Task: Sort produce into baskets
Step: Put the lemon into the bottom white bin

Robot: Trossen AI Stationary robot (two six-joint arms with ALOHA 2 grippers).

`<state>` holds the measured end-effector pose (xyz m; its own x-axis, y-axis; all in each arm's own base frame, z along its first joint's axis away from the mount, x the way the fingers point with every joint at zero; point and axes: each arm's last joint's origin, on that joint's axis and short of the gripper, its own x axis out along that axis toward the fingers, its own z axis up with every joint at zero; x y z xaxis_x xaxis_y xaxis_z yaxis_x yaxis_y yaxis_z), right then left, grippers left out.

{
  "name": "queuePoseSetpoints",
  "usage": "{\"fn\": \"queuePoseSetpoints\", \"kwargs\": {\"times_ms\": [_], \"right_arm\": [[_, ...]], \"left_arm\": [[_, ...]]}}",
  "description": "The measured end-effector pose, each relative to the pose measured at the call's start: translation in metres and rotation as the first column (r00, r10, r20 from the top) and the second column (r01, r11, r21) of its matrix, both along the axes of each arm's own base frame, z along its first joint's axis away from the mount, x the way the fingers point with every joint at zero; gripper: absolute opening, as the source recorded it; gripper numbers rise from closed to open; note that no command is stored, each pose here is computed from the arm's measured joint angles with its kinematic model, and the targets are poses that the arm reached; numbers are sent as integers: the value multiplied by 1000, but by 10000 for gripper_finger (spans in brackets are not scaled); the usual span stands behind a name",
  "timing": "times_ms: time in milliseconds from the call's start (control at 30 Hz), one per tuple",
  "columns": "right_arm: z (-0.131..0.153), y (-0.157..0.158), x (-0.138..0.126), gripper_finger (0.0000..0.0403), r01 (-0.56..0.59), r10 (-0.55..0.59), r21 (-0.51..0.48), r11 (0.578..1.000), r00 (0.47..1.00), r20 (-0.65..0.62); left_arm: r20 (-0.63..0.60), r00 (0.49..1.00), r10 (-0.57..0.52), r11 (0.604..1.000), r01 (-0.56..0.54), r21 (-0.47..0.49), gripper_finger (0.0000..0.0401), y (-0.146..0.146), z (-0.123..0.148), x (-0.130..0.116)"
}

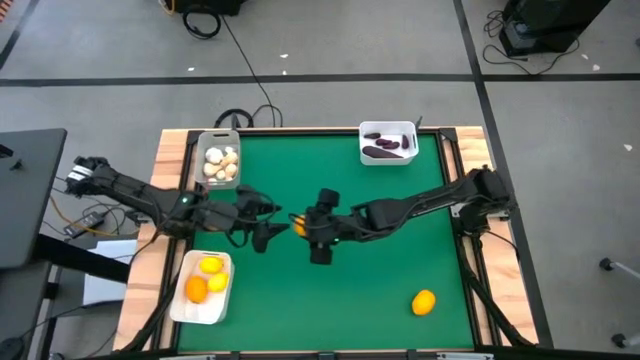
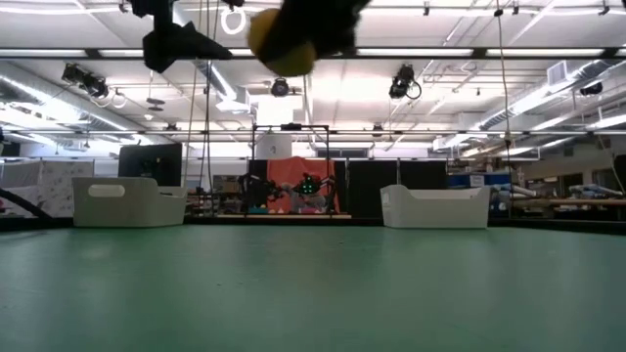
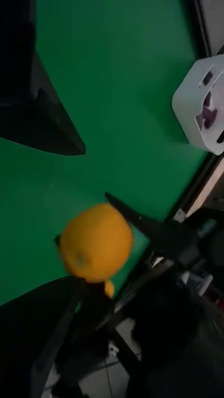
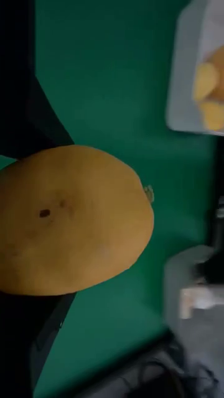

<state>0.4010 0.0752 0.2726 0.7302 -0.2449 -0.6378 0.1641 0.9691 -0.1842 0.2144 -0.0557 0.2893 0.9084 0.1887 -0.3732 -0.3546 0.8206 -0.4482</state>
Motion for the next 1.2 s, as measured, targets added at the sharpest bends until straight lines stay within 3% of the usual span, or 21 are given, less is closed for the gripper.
{"fn": "queuePoseSetpoints", "kwargs": {"times_ms": [267,633,767,933,1067,1200], "right_arm": [[6,-4,35,275,-12,13,-34,999,1000,11],[16,-8,35,277,-33,35,-69,997,999,21],[16,-8,33,277,-24,24,-58,998,1000,11],[16,-9,32,278,-13,13,-52,999,1000,1],[15,-10,29,297,69,-69,59,996,998,-2],[19,-12,9,321,162,-132,251,954,982,-133]], "left_arm": [[38,996,-82,994,85,-67,340,6,2,8],[-43,998,-49,997,46,-62,337,10,-14,22],[-17,998,-54,997,53,-55,307,10,-13,26],[-6,999,-33,998,33,-54,238,14,-12,27],[-48,998,-27,998,24,-55,225,20,-13,22],[-253,967,-18,1000,13,-24,228,27,-10,-3]]}}
